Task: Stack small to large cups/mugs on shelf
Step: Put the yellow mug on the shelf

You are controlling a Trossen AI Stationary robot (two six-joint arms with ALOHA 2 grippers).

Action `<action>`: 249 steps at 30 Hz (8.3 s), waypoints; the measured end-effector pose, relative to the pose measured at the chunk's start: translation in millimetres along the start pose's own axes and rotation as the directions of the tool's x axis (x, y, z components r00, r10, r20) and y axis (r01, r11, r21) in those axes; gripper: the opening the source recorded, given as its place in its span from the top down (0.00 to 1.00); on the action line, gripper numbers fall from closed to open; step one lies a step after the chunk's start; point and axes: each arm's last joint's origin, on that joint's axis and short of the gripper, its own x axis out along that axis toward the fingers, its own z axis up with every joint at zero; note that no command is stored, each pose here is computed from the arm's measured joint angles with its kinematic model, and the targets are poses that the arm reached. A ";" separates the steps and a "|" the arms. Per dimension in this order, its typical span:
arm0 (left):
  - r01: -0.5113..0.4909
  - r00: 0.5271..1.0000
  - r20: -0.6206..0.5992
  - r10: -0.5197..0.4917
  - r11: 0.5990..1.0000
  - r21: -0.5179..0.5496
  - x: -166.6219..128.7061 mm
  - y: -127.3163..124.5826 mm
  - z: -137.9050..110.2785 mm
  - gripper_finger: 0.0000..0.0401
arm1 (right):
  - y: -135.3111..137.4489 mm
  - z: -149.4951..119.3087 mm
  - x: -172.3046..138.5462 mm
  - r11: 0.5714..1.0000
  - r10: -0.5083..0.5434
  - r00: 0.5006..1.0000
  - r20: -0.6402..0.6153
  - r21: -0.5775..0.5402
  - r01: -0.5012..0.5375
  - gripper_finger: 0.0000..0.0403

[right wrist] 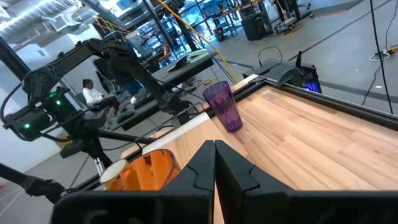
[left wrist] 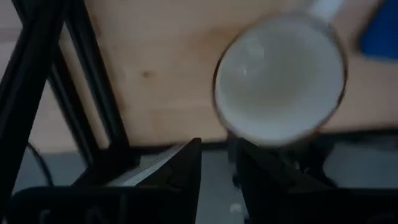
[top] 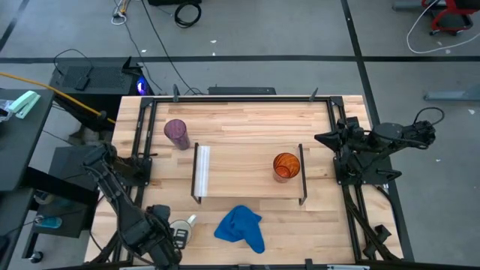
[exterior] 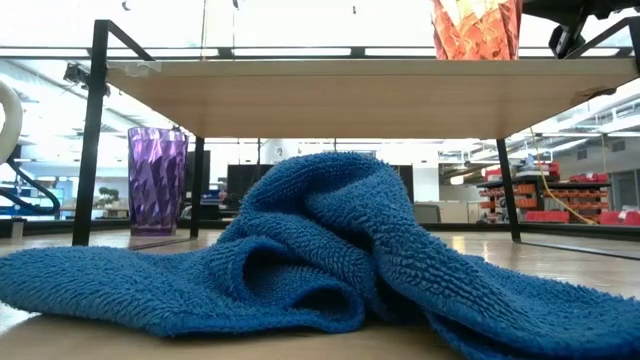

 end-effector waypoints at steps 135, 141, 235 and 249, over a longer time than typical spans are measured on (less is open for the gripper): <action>0.329 0.943 -0.105 -0.315 0.926 0.186 -20.6 9.6 32.8 0.96 | -0.5 -6.0 -0.1 0.999 0.051 0.995 -0.091 0.002 -0.051 0.97; 0.502 0.865 -0.125 -0.486 0.837 0.220 -70.2 12.9 48.0 0.96 | -0.5 -6.0 -0.2 0.999 0.051 0.995 -0.091 0.003 -0.051 0.97; 0.293 0.905 0.005 -0.425 0.633 0.717 -115.8 -71.6 279.6 0.79 | 3.7 -11.9 11.5 0.999 0.010 0.990 -0.140 -0.036 -0.015 0.98; 0.353 0.807 0.141 -0.573 0.661 0.662 -186.7 -26.2 259.3 0.73 | 3.8 -11.8 11.3 0.999 0.013 0.990 -0.142 -0.036 -0.018 0.98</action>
